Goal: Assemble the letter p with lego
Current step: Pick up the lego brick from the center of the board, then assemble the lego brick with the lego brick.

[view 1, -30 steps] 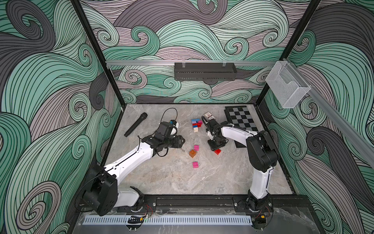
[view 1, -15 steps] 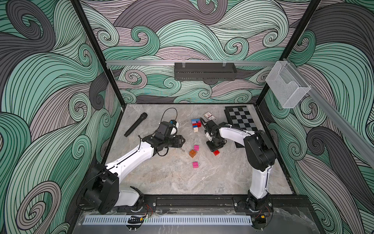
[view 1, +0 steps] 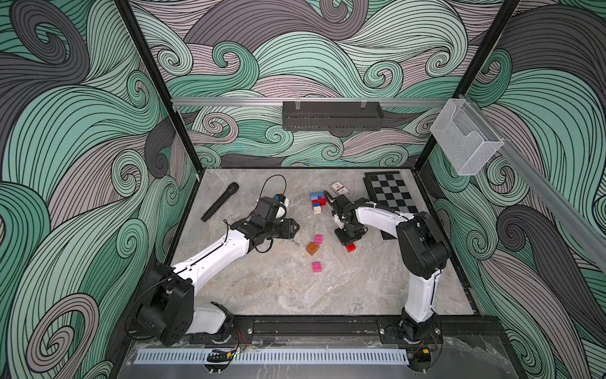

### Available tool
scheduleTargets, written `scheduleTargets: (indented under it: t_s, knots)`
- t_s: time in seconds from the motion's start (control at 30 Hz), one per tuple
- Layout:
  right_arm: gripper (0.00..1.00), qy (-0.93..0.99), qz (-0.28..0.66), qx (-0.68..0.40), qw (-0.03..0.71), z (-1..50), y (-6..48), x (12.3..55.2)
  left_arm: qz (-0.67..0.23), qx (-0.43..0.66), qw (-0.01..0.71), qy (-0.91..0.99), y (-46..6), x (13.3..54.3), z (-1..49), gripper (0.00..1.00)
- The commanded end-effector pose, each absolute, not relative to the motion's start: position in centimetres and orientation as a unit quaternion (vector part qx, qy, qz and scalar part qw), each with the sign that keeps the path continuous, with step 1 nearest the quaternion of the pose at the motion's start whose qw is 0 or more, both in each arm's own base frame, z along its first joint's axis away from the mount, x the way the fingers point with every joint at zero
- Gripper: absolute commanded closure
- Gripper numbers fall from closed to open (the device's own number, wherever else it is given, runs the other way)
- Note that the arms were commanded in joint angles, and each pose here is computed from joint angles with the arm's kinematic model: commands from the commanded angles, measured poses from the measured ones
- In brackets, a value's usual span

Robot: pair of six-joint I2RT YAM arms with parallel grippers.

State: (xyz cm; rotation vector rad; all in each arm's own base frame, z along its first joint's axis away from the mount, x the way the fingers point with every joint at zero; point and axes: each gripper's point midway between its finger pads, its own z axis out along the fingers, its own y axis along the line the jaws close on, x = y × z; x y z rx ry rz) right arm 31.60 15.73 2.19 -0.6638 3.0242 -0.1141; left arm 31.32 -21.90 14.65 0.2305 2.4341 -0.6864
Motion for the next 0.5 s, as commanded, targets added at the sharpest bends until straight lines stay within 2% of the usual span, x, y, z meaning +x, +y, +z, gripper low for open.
scheduleTargets:
  t_s: [0.0,0.23,0.47]
  knots:
    - [0.78,0.969,-0.031,-0.239,0.047,5.2,16.7,31.1,-0.269,0.082,0.313,0.907,-21.7,31.4,15.1,0.50]
    - [0.78,0.934,0.019,-0.349,0.078,8.6,21.8,28.7,-0.282,0.071,0.341,0.894,-20.4,30.8,15.2,0.51]
    - [0.78,0.892,0.024,-0.444,0.081,9.4,26.8,26.6,-0.285,0.032,0.372,0.883,-17.6,30.0,15.0,0.49]
